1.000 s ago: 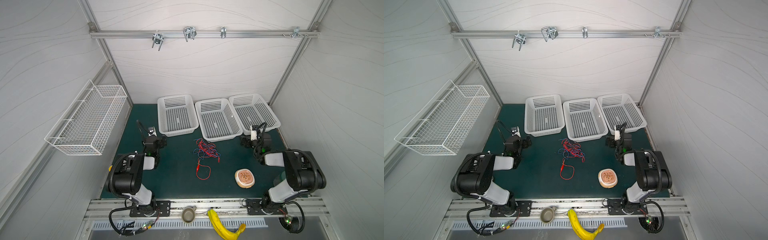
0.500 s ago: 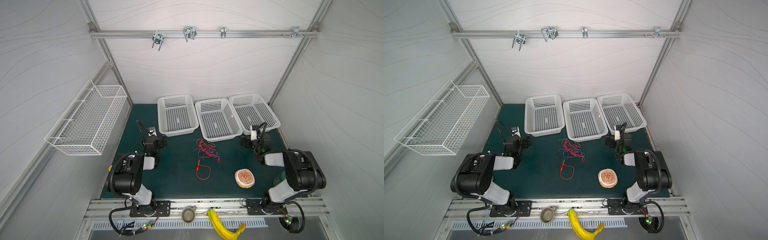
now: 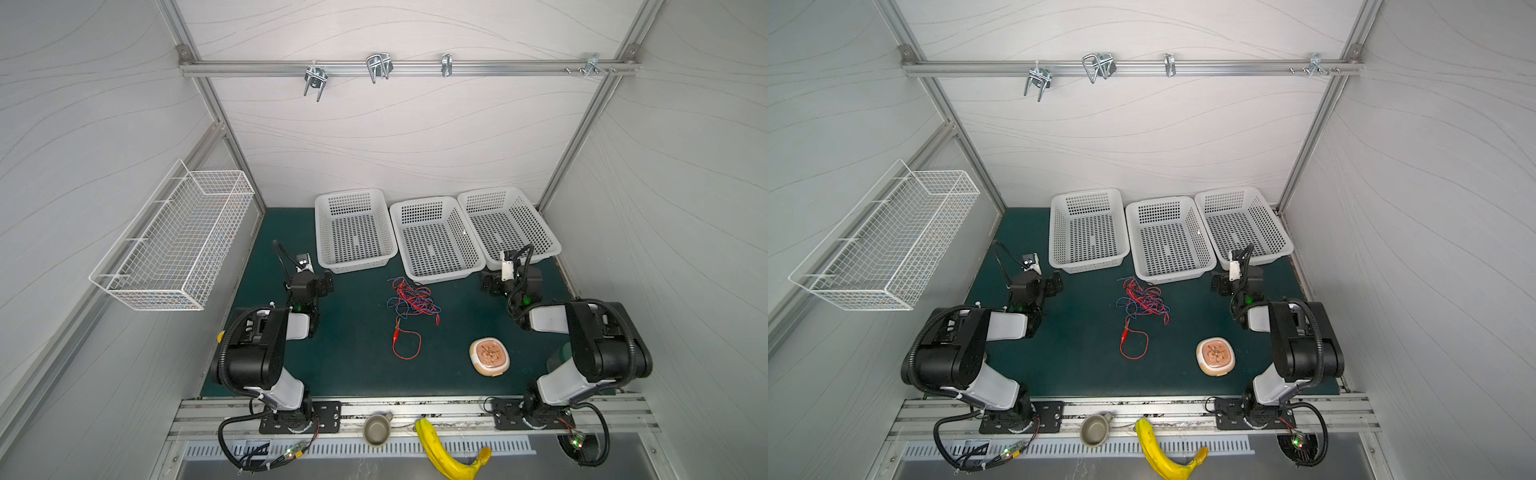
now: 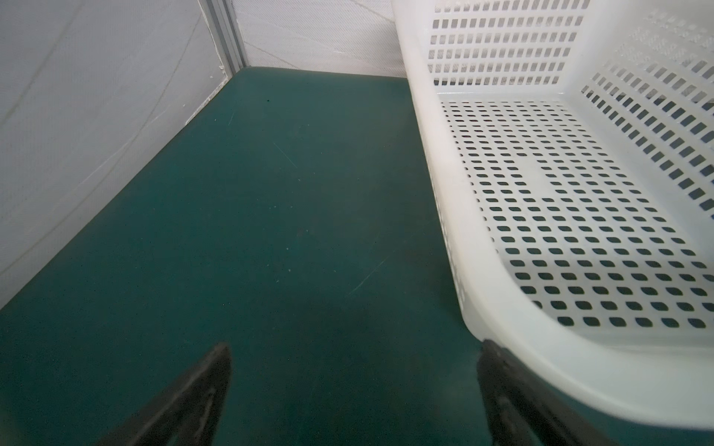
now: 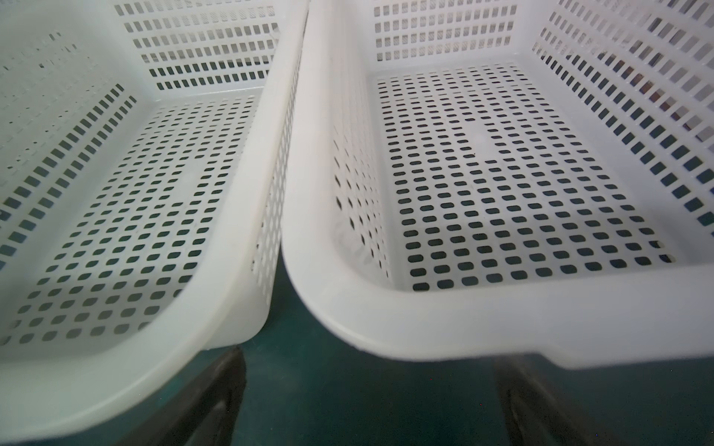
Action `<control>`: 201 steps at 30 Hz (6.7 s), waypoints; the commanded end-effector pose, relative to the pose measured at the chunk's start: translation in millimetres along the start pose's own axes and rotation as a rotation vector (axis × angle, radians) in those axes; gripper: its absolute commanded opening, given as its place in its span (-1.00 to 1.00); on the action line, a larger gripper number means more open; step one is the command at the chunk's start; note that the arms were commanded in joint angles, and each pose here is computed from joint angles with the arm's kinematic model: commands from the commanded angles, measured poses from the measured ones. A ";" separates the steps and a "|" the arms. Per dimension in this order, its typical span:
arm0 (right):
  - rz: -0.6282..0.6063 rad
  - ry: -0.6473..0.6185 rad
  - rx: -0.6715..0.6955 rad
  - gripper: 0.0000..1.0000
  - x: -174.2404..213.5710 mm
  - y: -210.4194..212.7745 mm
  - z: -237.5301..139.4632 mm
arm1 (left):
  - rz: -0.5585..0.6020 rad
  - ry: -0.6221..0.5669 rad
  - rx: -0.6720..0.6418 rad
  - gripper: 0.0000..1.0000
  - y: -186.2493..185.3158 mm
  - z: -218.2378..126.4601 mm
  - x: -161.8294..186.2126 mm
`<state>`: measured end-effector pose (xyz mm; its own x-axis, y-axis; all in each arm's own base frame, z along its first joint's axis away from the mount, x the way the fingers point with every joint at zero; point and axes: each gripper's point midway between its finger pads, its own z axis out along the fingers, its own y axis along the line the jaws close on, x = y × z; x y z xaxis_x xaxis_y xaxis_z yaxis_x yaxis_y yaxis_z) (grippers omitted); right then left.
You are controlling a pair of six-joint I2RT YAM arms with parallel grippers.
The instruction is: Untangle the cables
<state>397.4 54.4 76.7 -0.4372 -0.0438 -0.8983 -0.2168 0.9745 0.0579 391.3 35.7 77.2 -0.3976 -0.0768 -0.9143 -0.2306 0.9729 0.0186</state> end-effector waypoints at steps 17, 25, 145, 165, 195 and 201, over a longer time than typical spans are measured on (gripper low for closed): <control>-0.023 -0.038 -0.015 0.98 -9.8 2.5 -3.0 | -0.013 -0.089 0.002 0.99 -1.5 -5.0 -22.1; 0.032 -0.062 0.036 0.98 -39.8 1.1 -40.7 | -0.031 -0.118 0.005 0.99 3.2 -34.5 -40.3; -0.169 -0.050 -0.840 -1.00 -149.4 337.7 -165.6 | -0.074 0.114 0.888 0.90 -223.5 -170.0 -28.7; -0.111 -0.012 -0.931 -1.00 -143.1 353.5 -178.5 | -0.185 0.137 0.842 -0.15 -235.5 -147.7 -35.2; 0.061 -0.141 0.169 -1.00 -130.6 61.8 -212.4 | -0.001 0.159 0.354 -1.00 -156.0 -112.9 -18.3; 0.086 -0.181 0.173 -1.00 -133.5 50.8 -224.4 | 0.025 0.151 0.321 -1.00 -147.2 -112.9 -16.3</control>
<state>248.9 84.9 287.7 -0.3209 0.0307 -0.9466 -0.1381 0.9873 0.0788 328.3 -161.1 136.9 -0.5446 -0.0703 -0.8357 0.1730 0.9656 -0.1939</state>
